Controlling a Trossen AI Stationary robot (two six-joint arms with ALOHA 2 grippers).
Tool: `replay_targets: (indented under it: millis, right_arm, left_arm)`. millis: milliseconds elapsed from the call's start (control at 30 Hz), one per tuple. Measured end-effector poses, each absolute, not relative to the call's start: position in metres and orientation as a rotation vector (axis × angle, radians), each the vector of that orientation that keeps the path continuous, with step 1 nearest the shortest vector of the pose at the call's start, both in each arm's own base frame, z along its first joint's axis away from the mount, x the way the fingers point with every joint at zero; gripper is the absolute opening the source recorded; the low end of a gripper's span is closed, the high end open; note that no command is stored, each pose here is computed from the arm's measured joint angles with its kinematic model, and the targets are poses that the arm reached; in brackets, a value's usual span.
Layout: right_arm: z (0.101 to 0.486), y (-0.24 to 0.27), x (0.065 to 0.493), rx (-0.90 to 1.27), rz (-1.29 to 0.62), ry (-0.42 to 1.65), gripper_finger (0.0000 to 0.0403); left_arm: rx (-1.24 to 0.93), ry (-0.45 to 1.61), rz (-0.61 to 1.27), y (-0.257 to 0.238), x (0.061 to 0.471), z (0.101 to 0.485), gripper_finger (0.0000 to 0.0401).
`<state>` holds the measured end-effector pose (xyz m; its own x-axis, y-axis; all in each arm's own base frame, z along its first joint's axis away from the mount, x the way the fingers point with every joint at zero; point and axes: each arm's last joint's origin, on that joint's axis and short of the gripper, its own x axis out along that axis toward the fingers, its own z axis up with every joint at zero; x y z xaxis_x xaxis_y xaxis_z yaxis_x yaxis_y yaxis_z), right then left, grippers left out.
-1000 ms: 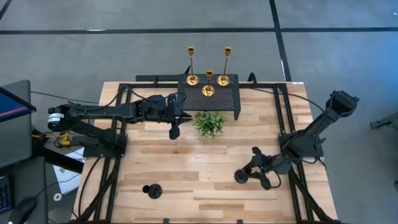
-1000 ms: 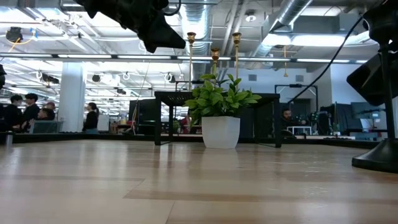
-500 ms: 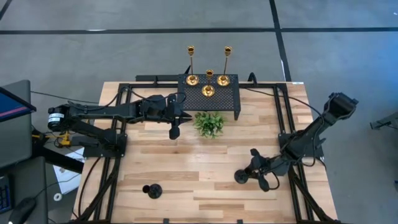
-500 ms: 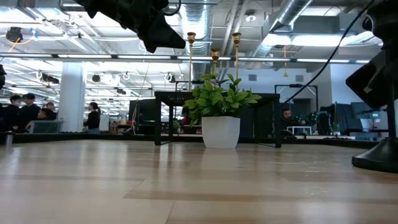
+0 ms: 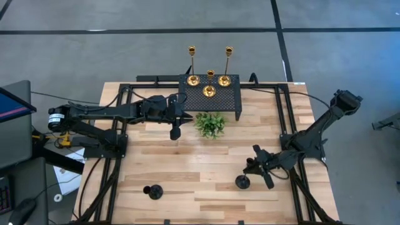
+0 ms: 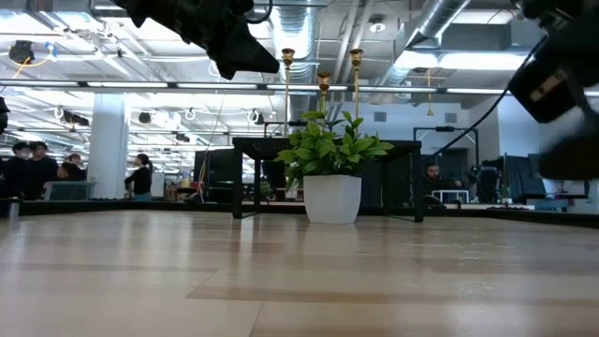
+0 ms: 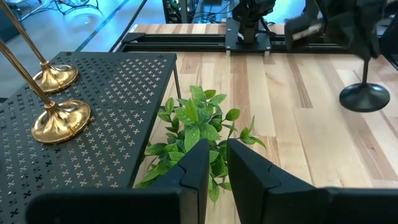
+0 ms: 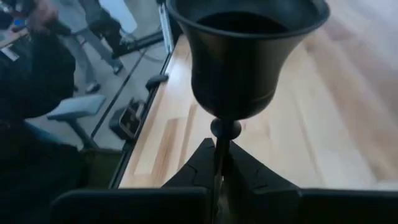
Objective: Pick & Place candle stick holders
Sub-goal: Put the right black candle holder on the shelf
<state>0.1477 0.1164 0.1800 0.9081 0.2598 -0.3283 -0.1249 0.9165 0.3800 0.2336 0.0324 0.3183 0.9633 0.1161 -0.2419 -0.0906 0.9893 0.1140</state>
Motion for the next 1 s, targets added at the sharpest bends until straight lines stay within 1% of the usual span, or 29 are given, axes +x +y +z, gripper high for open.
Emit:
replay_targets:
  millis: [233,500,700,1000]
  right_arm:
    - [0.215,0.104,0.155,0.256,0.218,0.407,0.0003]
    - [0.252,0.080,0.163,0.152,0.184,0.433,0.0001]
    - [0.268,0.056,0.171,0.115,0.182,0.402,0.0001]
    - [0.287,0.012,0.180,0.119,0.137,0.381,0.0000]
  left_arm:
    - [0.102,0.251,0.105,0.032,0.234,0.318,0.0057]
    - [0.102,0.251,0.105,0.032,0.234,0.318,0.0057]
    - [0.101,0.258,0.105,0.032,0.233,0.318,0.0057]
    - [0.101,0.262,0.104,0.032,0.233,0.317,0.0057]
